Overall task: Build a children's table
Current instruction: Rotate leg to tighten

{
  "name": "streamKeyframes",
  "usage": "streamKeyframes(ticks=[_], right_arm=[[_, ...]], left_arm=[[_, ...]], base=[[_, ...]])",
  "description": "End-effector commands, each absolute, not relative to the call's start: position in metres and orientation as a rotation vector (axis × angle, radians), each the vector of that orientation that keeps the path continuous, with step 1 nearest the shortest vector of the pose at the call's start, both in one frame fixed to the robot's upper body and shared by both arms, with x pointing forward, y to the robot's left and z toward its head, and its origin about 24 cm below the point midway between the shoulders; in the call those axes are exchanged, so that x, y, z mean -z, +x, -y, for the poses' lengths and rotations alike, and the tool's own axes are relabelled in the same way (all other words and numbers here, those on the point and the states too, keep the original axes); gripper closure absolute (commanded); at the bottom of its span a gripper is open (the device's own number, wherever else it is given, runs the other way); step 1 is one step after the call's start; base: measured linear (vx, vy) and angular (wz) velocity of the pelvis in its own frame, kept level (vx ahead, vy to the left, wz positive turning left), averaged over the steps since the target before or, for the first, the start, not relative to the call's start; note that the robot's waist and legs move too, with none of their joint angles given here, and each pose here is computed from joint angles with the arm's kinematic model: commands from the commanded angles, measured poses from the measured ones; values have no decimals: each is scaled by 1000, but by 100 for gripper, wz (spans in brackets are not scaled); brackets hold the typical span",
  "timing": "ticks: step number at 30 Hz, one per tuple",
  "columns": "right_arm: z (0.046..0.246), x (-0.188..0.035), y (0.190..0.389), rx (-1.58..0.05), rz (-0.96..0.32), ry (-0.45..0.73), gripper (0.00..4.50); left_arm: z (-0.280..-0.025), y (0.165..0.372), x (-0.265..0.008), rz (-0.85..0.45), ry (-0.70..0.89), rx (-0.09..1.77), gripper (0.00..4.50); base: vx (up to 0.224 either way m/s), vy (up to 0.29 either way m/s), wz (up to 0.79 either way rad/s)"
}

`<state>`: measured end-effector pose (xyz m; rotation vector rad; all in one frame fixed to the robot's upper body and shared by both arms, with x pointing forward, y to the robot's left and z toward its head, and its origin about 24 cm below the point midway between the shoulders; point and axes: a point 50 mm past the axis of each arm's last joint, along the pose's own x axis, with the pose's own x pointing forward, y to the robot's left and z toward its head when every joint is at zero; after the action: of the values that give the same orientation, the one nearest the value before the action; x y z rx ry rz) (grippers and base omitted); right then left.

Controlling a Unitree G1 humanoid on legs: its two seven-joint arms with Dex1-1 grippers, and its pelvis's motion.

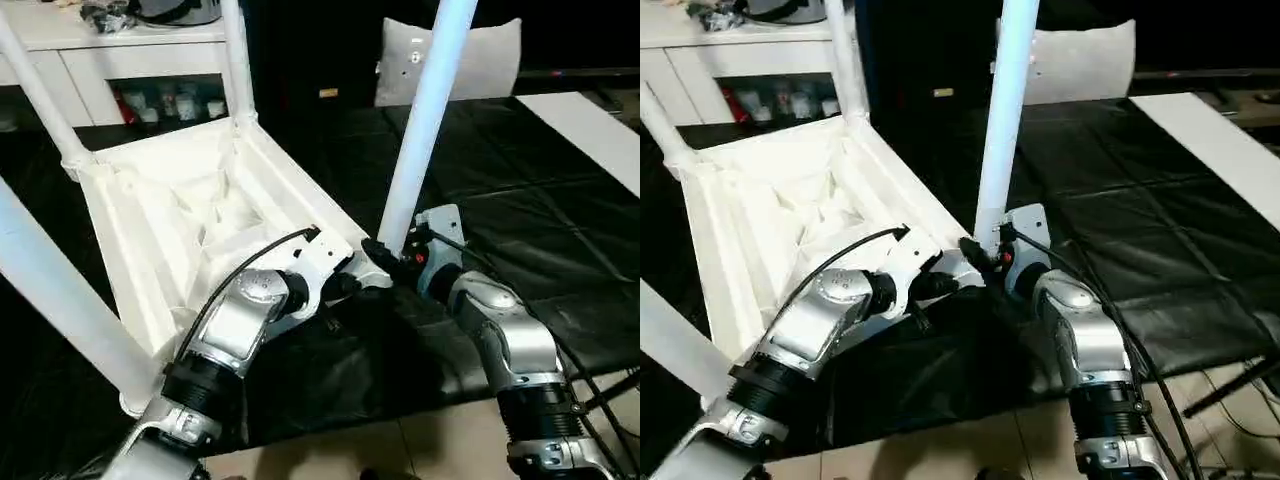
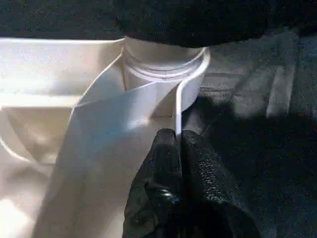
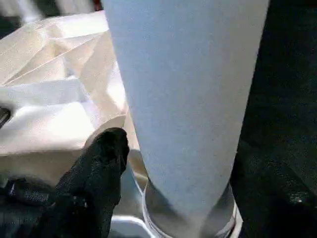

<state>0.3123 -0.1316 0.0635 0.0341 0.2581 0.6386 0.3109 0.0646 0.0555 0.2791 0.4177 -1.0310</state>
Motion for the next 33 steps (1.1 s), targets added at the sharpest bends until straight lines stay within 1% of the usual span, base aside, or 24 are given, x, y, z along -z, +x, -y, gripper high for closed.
streamKeyframes(ticks=[1, 3, 4, 5, 7, 8, 11, 12, 13, 15, 17, 18, 20, 22, 25, 27, 28, 30, 31, 33], right_arm=[[125, -63, 305, -781, -252, -5, 93], [132, -65, 303, -836, -247, -1, 93], [132, -65, 303, -836, -247, -1, 61], [138, -67, 301, -880, -246, -13, 51], [152, -72, 297, -987, -245, -61, 49], [156, -74, 296, -1015, -243, -70, 36], [167, -78, 293, -1112, -260, -89, 36], [168, -78, 292, -1121, -261, -94, 36], [170, -78, 289, -1190, -270, -126, 36], [172, -78, 287, -1224, -278, -131, 36], [173, -79, 283, -1321, -296, -97, 36], [173, -79, 282, -1338, -302, -92, 52], [173, -79, 280, -1384, -315, -75, 52], [172, -78, 278, -1412, -324, -67, 81], [171, -77, 277, -1442, -336, -52, 98], [170, -76, 276, -1471, -347, -36, 123], [169, -76, 276, -1481, -351, -31, 123], [168, -76, 275, -1494, -355, -25, 142], [167, -76, 275, -1499, -358, -22, 161], [166, -75, 272, -1526, -377, -10, 168]], left_arm=[[-56, 306, -70, -335, 298, 1186, 450], [-62, 305, -69, -342, 317, 1220, 450], [-62, 305, -69, -342, 317, 1220, 450], [-67, 305, -68, -346, 334, 1241, 450], [-76, 303, -67, -348, 368, 1336, 450], [-79, 301, -67, -348, 378, 1372, 450], [-88, 294, -67, -360, 410, 1512, 450], [-89, 293, -67, -363, 415, 1520, 450], [-94, 292, -66, -379, 462, 1567, 450], [-97, 291, -66, -388, 484, 1586, 450], [-101, 288, -67, -410, 513, 1665, 450], [-101, 287, -67, -416, 517, 1683, 450], [-103, 284, -67, -429, 525, 1737, 450], [-103, 282, -67, -437, 535, 1768, 450], [-103, 281, -67, -437, 544, 1787, 450], [-103, 281, -67, -435, 549, 1797, 450], [-102, 282, -68, -433, 550, 1801, 450], [-102, 282, -68, -432, 551, 1805, 450], [-102, 282, -68, -432, 552, 1806, 450], [-102, 283, -68, -432, 555, 1811, 450]], base=[[0, 0, 0], [0, 0, 0], [0, 0, 0], [0, 0, 0], [0, 0, 0], [0, 0, 0], [0, 0, 0], [0, 0, 0], [0, 0, 0], [0, 0, 0], [0, 0, 0], [0, 0, 0], [0, 0, 0], [0, 0, 0], [0, 0, 0], [0, 0, 0], [0, 0, 0], [0, 0, 0], [0, 0, 0], [0, 0, 0]])
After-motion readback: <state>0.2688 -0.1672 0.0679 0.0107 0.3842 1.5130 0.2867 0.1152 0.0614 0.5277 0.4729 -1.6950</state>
